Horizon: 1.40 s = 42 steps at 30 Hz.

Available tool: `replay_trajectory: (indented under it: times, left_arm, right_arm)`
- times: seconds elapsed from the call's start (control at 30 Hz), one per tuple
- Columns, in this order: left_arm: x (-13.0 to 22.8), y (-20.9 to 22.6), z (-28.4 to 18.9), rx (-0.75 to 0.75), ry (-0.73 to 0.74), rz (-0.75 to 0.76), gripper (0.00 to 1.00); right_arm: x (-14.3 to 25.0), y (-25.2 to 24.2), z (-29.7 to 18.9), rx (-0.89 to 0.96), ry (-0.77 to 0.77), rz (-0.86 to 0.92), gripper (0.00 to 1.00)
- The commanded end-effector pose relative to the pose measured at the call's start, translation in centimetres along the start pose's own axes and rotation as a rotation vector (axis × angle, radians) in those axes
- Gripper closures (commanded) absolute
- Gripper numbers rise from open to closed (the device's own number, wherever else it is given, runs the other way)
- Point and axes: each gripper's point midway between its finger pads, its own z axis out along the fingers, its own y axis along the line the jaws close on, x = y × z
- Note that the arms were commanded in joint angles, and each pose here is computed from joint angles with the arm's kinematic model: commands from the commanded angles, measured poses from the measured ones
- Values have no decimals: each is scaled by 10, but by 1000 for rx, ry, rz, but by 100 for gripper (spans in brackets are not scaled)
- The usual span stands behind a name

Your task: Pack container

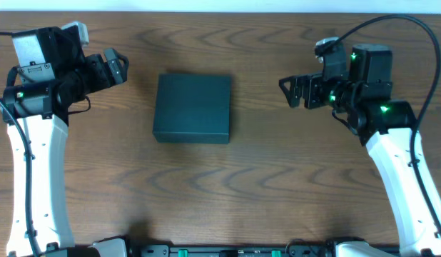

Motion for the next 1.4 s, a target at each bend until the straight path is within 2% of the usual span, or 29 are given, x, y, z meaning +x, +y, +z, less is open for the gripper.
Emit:
replay_trajectory:
  times: [0.0,0.77,0.87,0.93,1.03,1.13,1.37]
  left_arm:
    - [0,3,0,-10,2,14,5]
    - [0,2,-1,-9,1,17,5]
    - [-2,13,-6,-82,-18,18,5]
    - [0,21,-14,-143,-23,17,5]
    - [4,16,-30,-155,-37,23,5]
    - [6,7,-55,-156,-79,41,5]
    - [20,13,-114,-285,-200,65,5]
  right_arm:
    - [1,-1,-3,11,12,-6,1]
    - [4,-1,-3,12,21,-2,1]
    - [4,-1,-3,11,21,-2,1]
    - [4,-1,-3,11,21,-2,1]
    - [4,-1,-3,11,21,-2,1]
    - [4,-1,-3,11,21,-2,1]
    - [4,-1,-3,11,21,-2,1]
